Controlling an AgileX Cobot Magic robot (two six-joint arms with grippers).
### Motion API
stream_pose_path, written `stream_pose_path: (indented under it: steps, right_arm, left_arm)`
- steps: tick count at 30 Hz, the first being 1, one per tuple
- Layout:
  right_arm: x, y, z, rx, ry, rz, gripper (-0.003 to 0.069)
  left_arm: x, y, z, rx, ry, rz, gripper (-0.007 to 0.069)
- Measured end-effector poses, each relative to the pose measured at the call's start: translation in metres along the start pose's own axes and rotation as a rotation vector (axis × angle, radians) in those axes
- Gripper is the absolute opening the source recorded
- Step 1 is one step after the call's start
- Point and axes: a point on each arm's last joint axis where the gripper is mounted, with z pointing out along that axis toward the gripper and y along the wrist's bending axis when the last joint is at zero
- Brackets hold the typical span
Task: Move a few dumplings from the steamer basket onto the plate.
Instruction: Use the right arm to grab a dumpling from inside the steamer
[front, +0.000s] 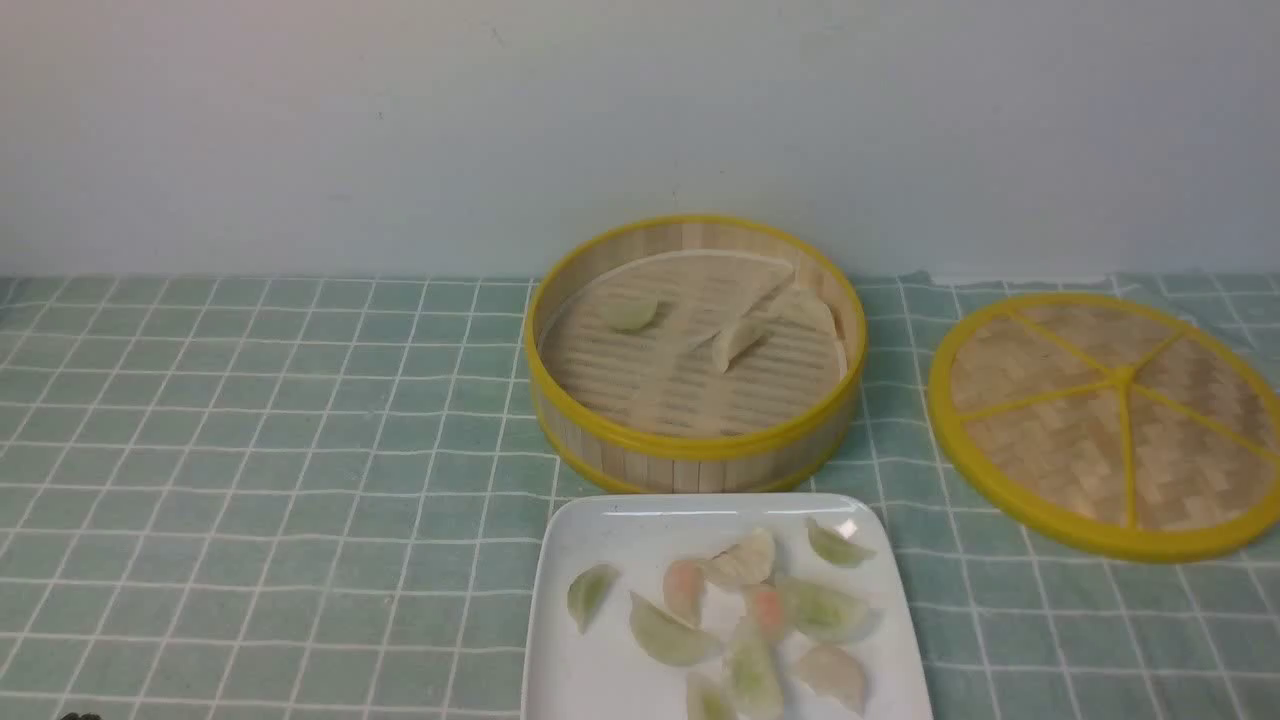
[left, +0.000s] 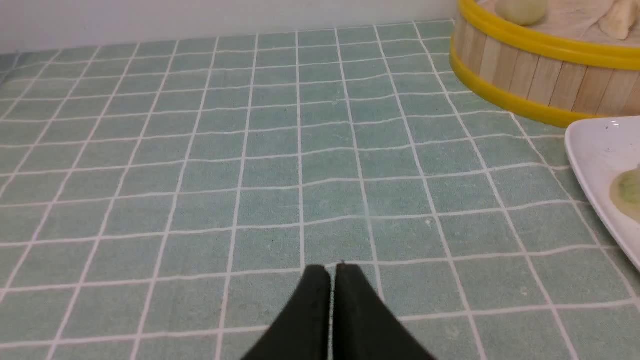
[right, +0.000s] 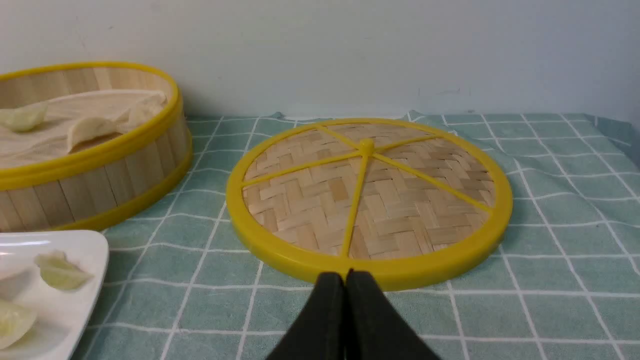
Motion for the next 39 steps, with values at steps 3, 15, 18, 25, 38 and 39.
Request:
stream_pose_path:
  steps: [3, 15, 18, 25, 38, 39]
  right_arm:
    - [0.0, 0.0, 0.0, 0.0, 0.0, 0.0, -0.0015]
    - [0.0, 0.0, 0.0, 0.0, 0.0, 0.0, -0.0015]
    - [0.0, 0.0, 0.0, 0.0, 0.0, 0.0, -0.0015]
    - [-0.004, 0.002, 0.0, -0.023, -0.05, 0.138, -0.0015]
    - [-0.033, -0.01, -0.007, -0.054, -0.401, 0.832, -0.0015]
    - [-0.035, -0.01, -0.008, -0.058, -0.411, 0.848, -0.0015]
  left_arm:
    - [0.0, 0.0, 0.0, 0.0, 0.0, 0.0, -0.0006]
    - [0.0, 0.0, 0.0, 0.0, 0.0, 0.0, -0.0006]
    - [0.0, 0.0, 0.0, 0.0, 0.0, 0.0, -0.0006]
    - [0.0, 0.0, 0.0, 0.0, 0.0, 0.0, -0.0006]
    - [0.0, 0.0, 0.0, 0.0, 0.0, 0.0, -0.0006]
    - [0.0, 0.0, 0.0, 0.0, 0.0, 0.0, -0.0006]
